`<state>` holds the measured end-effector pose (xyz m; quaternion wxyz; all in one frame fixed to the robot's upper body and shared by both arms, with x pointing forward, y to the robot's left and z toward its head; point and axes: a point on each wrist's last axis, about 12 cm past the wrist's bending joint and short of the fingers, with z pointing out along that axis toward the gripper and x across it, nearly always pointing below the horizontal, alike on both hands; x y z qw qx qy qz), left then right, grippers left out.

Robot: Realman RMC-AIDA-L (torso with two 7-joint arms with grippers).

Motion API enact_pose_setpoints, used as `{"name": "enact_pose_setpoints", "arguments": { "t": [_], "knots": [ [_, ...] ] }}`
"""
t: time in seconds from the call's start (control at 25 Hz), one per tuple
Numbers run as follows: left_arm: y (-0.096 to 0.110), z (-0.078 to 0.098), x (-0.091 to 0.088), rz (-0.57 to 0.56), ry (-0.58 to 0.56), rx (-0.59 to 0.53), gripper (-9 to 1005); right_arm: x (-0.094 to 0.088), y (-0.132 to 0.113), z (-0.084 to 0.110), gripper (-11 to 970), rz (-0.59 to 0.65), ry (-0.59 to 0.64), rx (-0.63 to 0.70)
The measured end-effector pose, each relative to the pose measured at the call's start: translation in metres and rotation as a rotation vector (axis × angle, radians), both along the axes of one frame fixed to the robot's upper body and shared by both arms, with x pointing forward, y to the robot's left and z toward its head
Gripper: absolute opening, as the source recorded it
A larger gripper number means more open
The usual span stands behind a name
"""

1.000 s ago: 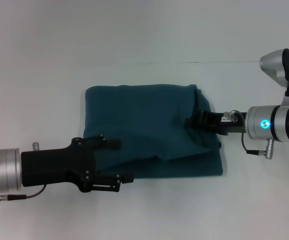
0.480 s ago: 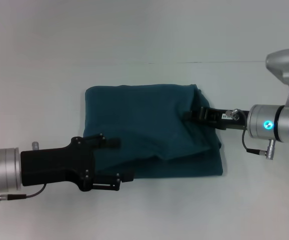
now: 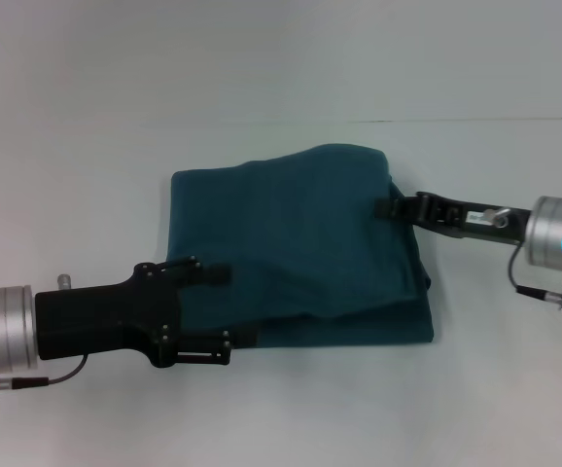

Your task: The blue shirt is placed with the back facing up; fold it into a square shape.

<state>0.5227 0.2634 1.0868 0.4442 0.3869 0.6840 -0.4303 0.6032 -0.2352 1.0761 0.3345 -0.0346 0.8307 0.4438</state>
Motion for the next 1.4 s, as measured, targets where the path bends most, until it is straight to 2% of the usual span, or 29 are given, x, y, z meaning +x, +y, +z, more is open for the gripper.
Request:
{"name": "enact_pose_setpoints", "arguments": {
  "t": [0.28,0.84,1.16,1.4],
  "knots": [
    [-0.001,0.0,0.0,0.002,0.015,-0.007,937,-0.001,-0.019,0.002,41,-0.034,0.009,-0.008],
    [-0.005,0.001,0.002,-0.001,0.031,-0.016,937,-0.009,-0.033,-0.009,45,-0.07,0.043,-0.042],
    [-0.007,0.003,0.005,-0.003,0.037,-0.016,937,-0.009,-0.039,-0.012,47,-0.098,0.047,-0.062],
    [-0.007,0.002,0.005,0.005,0.042,-0.016,937,-0.009,-0.041,-0.021,49,-0.139,0.06,-0.099]
  ]
}}
